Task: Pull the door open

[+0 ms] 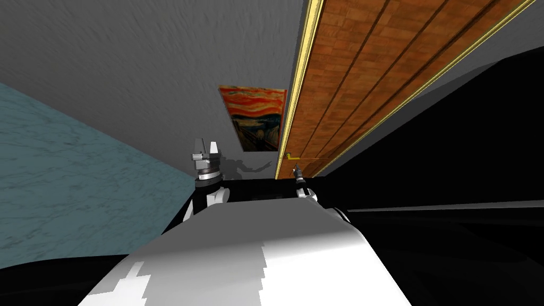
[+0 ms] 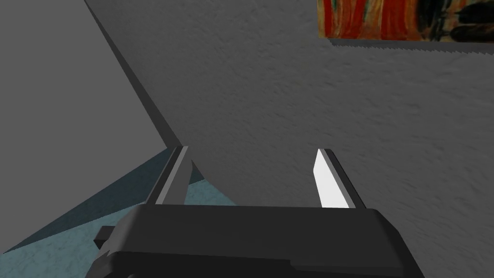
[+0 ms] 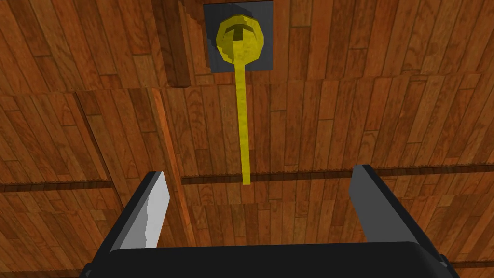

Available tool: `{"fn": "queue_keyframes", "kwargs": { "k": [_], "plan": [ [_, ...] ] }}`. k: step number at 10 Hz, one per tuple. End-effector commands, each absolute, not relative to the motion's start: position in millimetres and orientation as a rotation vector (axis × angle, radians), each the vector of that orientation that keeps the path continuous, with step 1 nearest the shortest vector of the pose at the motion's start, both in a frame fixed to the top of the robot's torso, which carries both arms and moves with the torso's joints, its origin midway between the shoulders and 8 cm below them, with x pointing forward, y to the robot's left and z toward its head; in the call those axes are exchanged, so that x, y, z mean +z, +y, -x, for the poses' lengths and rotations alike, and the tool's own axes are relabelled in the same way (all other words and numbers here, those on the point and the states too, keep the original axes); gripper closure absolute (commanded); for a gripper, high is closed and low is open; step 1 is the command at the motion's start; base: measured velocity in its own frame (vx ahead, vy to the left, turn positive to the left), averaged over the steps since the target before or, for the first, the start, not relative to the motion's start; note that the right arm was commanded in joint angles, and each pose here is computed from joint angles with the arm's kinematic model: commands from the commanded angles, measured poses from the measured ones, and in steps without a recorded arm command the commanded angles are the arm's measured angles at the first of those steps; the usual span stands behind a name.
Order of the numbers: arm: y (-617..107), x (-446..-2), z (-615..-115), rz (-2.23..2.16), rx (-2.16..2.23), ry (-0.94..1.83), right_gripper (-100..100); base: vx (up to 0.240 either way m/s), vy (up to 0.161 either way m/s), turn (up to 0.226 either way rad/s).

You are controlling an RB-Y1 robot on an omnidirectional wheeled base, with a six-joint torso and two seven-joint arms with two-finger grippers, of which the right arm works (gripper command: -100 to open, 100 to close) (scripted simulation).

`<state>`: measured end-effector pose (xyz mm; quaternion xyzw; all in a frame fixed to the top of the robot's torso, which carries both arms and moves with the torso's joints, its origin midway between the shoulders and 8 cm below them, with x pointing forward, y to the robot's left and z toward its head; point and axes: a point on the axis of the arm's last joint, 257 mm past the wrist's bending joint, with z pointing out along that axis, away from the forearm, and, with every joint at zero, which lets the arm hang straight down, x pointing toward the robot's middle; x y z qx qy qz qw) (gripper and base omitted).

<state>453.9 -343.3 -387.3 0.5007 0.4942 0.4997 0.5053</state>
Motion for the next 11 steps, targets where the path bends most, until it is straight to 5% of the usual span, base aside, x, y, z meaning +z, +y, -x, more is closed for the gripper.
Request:
{"fn": "queue_keyframes", "kwargs": {
  "k": [1, 11],
  "plan": [
    [-350, -390, -453, -1.219, 1.192, 1.181, -100, 0.066, 0.015, 0.161],
    [-431, -393, -425, -1.298, 1.058, 1.05, -100, 0.085, -0.015, 0.163]
  ]
}}
